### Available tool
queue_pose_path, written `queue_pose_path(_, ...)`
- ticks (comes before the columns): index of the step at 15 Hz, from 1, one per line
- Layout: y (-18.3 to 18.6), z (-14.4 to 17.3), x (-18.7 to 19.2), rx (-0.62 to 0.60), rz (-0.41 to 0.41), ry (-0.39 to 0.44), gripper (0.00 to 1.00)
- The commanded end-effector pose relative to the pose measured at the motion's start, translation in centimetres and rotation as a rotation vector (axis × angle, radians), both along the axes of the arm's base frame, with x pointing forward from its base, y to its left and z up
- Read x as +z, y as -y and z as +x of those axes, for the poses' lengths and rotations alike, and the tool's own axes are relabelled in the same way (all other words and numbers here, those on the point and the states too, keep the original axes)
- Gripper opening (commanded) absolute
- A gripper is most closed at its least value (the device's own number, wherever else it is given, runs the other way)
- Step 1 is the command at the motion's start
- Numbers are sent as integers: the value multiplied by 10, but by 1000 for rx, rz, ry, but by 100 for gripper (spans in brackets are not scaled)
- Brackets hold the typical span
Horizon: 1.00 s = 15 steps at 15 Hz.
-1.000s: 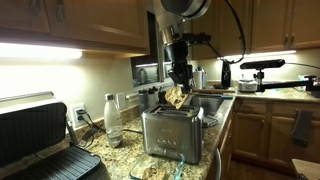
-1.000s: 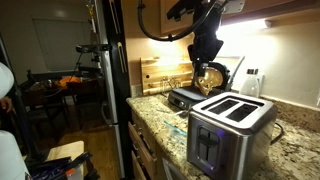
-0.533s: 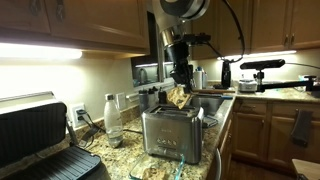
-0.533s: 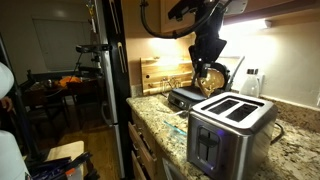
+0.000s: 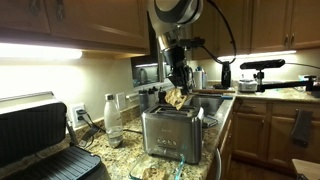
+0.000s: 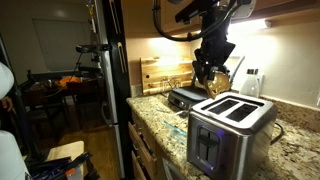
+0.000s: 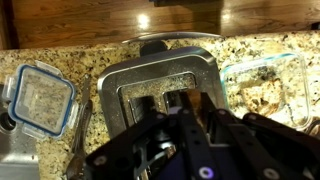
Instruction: Put one slice of bread in the toaster
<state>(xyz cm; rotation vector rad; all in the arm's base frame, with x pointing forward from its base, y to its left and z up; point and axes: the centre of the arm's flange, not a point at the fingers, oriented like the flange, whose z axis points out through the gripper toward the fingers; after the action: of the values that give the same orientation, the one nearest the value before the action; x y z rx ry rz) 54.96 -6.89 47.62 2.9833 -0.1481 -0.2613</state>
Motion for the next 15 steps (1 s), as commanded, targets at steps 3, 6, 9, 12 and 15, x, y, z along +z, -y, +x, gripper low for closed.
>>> queue_pose_path(3,12,10,-1,27,-22,-45,3)
queue_pose_path(6,16,13,-5,44,-42,-59,3)
queue_pose_path(9,18,16,-9,58,-61,-79,3)
queue_pose_path(12,17,18,-11,61,-62,-88,3)
queue_pose_path(15,16,20,-12,59,-52,-88,3)
